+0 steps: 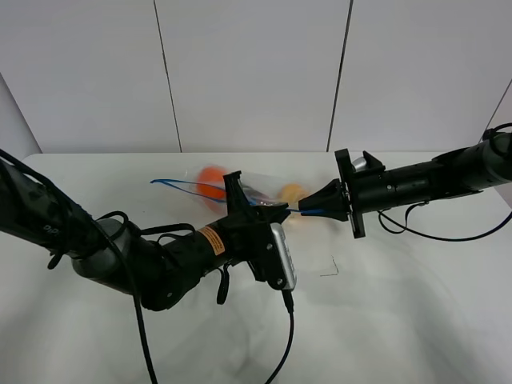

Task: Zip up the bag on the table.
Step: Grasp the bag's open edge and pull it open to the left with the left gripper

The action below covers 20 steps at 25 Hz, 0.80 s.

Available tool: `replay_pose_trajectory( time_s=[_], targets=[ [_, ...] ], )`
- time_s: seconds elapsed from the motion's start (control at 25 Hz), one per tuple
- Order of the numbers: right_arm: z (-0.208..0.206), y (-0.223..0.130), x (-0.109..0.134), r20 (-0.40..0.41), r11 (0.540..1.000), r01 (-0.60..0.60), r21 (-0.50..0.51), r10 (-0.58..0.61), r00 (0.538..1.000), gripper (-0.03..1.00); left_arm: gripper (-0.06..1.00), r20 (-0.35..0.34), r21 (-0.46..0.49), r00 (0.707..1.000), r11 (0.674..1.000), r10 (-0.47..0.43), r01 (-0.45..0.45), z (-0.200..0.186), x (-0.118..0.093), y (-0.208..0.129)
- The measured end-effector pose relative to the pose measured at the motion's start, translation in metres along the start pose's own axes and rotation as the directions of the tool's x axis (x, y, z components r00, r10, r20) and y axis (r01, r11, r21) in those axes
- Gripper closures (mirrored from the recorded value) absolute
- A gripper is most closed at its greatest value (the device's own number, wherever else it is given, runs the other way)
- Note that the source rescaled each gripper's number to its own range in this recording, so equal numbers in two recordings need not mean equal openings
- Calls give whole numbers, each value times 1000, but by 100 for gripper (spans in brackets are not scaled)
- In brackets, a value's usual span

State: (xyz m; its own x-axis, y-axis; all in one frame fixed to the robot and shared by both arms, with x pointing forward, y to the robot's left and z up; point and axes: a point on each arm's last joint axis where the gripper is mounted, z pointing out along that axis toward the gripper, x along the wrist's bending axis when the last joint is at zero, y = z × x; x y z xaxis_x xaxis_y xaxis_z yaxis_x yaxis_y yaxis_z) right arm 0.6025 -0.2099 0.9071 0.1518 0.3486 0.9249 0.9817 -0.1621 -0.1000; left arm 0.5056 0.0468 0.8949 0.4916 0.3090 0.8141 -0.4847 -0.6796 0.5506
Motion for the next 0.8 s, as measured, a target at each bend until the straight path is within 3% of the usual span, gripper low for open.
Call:
replay_pose_trajectory(
  time_s=[0.48, 0.8],
  targets=[
    [0, 1, 2, -18, 1000, -9, -15, 9, 1000, 97, 94, -91, 65, 995, 997, 35, -29, -3, 22, -28],
    [0, 1, 2, -14, 1000, -5, -11, 5, 1000, 97, 94, -145, 223, 989, 975, 18, 15, -28, 38, -83]
  ],
)
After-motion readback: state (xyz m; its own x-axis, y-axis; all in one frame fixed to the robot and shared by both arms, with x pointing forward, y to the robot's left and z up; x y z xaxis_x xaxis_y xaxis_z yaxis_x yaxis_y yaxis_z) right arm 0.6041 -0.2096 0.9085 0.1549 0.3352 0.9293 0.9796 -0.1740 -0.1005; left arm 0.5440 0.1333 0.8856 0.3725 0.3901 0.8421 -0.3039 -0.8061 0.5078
